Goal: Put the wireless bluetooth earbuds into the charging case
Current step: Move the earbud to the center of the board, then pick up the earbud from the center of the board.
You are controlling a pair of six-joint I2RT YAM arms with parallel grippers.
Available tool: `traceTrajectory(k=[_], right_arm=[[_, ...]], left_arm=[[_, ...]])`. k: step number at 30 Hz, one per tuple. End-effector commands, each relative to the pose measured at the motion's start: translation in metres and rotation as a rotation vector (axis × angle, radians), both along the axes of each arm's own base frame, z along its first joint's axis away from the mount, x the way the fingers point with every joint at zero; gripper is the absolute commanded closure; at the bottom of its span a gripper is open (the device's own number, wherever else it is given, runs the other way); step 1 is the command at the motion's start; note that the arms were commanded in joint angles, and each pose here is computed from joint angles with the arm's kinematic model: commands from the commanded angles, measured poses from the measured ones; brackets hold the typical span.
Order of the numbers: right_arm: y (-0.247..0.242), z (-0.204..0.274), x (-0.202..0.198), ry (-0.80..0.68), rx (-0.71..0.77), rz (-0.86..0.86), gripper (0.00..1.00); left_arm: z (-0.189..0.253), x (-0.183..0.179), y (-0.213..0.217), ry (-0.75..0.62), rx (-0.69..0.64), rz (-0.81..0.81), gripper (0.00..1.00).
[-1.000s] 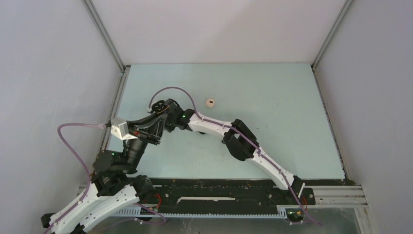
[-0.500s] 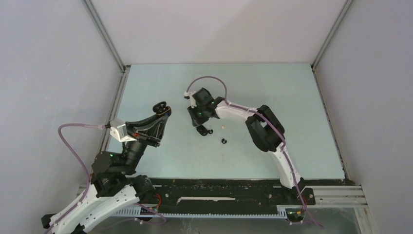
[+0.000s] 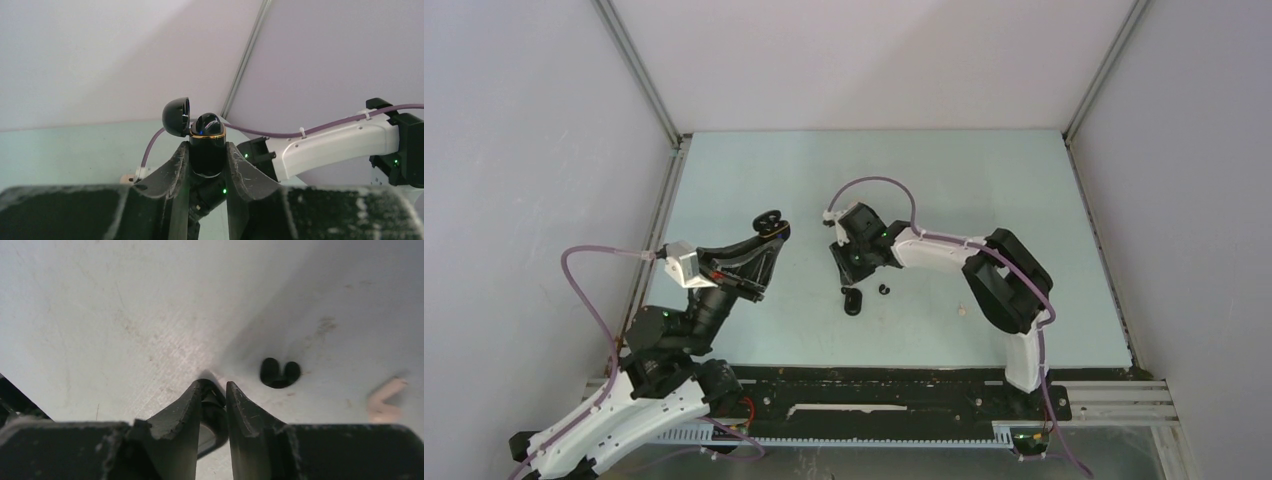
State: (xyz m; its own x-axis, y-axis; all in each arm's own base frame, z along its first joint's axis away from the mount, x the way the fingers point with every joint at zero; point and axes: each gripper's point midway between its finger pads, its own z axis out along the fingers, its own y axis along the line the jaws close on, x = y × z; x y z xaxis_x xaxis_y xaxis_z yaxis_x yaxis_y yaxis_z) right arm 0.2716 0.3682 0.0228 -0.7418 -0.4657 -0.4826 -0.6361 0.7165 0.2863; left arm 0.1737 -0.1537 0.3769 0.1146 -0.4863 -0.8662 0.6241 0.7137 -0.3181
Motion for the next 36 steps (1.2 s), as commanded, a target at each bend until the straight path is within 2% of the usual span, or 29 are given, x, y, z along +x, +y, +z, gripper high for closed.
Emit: traceTrajectory(k=[1,7,8,11,13,16,21,27,36], right_arm=[[-0.002,0.061,0.033,-0.093,0.140,-0.079,0.72],[-0.035,0.090,0.051,-0.154,0.177,-0.099,0.70],[-0.036,0.094,0.049,-0.168,0.190,-0.040,0.69],[-0.025,0.102,0.021,-0.201,0.228,0.304,0.65],[-0.021,0.095,0.005,-0.246,0.195,0.527,0.67],[-0.016,0.076,0.003,-0.330,0.128,0.698,0.67],[0.000,0.060,0.013,-0.350,0.146,0.774,0.65],[0.021,0.052,0.011,-0.262,0.149,0.834,0.63],[0.017,0.028,-0.003,-0.105,0.061,0.894,0.62]], left_arm=[[0.004,-0.003,-0.007,-0.019,-0.019,-0.033,1.00],[-0.012,0.002,-0.013,0.000,0.015,-0.026,1.00],[-0.014,0.003,-0.014,0.002,0.019,-0.028,1.00],[-0.018,0.004,-0.017,0.005,0.023,-0.033,1.00],[-0.019,0.004,-0.019,0.006,0.024,-0.037,1.00],[-0.017,0.004,-0.020,0.006,0.018,-0.044,1.00],[-0.014,0.001,-0.015,0.002,0.009,-0.038,1.00],[-0.020,0.002,-0.014,0.009,0.032,-0.028,1.00],[-0.024,0.003,-0.017,0.005,0.058,-0.032,1.00]])
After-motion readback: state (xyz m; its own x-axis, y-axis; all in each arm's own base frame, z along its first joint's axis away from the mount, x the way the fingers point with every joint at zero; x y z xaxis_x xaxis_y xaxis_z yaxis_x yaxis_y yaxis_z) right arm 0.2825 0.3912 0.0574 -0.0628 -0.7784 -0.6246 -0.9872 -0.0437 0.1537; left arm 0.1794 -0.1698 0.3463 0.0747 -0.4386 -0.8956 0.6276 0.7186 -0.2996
